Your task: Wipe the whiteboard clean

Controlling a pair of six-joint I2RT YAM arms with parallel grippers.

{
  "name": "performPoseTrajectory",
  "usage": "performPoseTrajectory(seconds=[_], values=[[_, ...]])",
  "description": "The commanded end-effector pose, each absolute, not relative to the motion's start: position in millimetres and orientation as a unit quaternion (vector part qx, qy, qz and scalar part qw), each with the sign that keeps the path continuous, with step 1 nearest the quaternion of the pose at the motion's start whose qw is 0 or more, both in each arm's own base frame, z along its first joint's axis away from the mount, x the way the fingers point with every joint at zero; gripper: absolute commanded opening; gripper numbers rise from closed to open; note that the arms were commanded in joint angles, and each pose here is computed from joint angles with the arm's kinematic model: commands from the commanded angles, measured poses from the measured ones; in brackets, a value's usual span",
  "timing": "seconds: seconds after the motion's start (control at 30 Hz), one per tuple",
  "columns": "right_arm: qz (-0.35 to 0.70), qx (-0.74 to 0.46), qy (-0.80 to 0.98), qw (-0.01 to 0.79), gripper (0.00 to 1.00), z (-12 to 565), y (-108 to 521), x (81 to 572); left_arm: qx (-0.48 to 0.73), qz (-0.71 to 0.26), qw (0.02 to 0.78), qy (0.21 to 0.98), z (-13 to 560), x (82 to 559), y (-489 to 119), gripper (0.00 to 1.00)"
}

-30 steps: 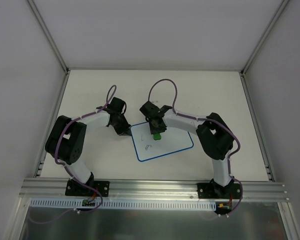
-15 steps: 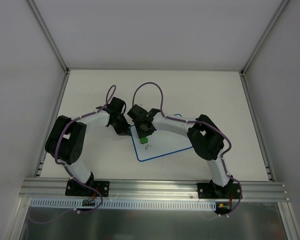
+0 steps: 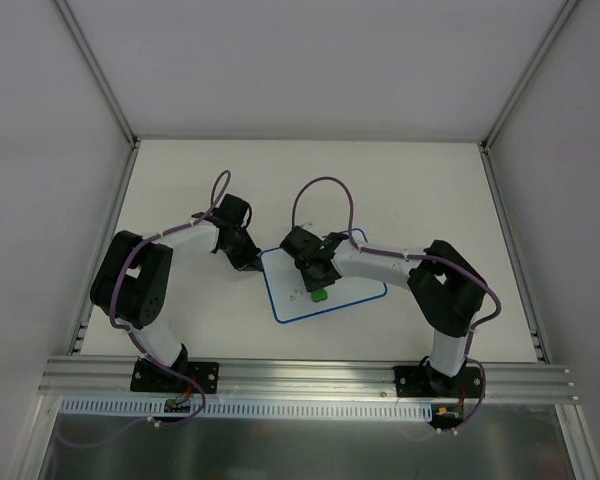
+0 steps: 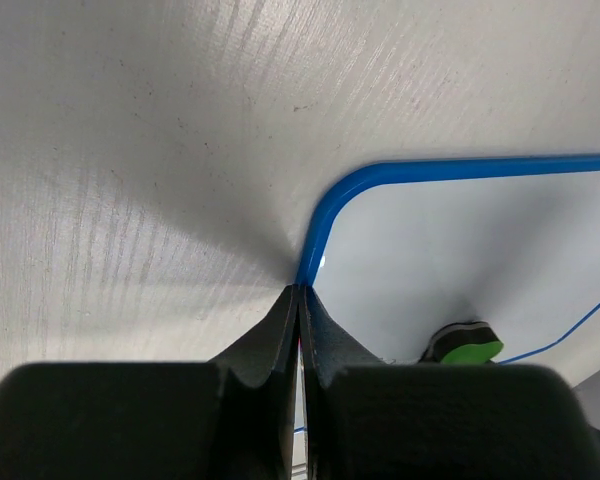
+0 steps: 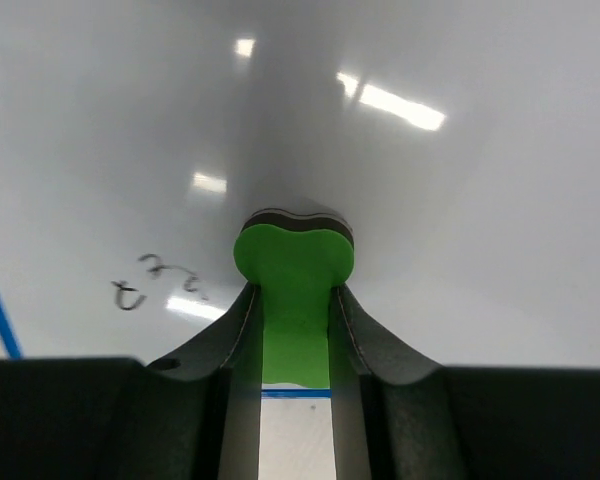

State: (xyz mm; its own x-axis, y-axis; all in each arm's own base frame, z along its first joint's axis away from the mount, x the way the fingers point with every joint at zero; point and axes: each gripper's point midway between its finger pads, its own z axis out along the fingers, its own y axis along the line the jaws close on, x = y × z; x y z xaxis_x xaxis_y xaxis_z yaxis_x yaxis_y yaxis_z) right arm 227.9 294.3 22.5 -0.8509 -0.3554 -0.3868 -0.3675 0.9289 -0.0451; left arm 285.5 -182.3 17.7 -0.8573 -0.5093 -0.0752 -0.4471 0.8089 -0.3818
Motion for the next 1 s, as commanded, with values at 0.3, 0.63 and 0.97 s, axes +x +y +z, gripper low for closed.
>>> performPoseTrajectory(seconds=[0.3, 0.63, 0.97], values=[[0.018, -0.206, 0.961, 0.184, 0.00, 8, 292, 209, -0.273, -0.160, 0.082, 0.945, 8, 282, -171, 0.00], [0.089, -0.304, 0.933, 0.169, 0.00, 6, 371, 183, -0.281, -0.169, 0.071, 0.942, 5, 277, -174, 0.00], [-0.029, -0.246, 0.951, 0.185, 0.00, 9, 295, 207, -0.279, -0.165, 0.077, 0.943, 5, 281, -170, 0.00]])
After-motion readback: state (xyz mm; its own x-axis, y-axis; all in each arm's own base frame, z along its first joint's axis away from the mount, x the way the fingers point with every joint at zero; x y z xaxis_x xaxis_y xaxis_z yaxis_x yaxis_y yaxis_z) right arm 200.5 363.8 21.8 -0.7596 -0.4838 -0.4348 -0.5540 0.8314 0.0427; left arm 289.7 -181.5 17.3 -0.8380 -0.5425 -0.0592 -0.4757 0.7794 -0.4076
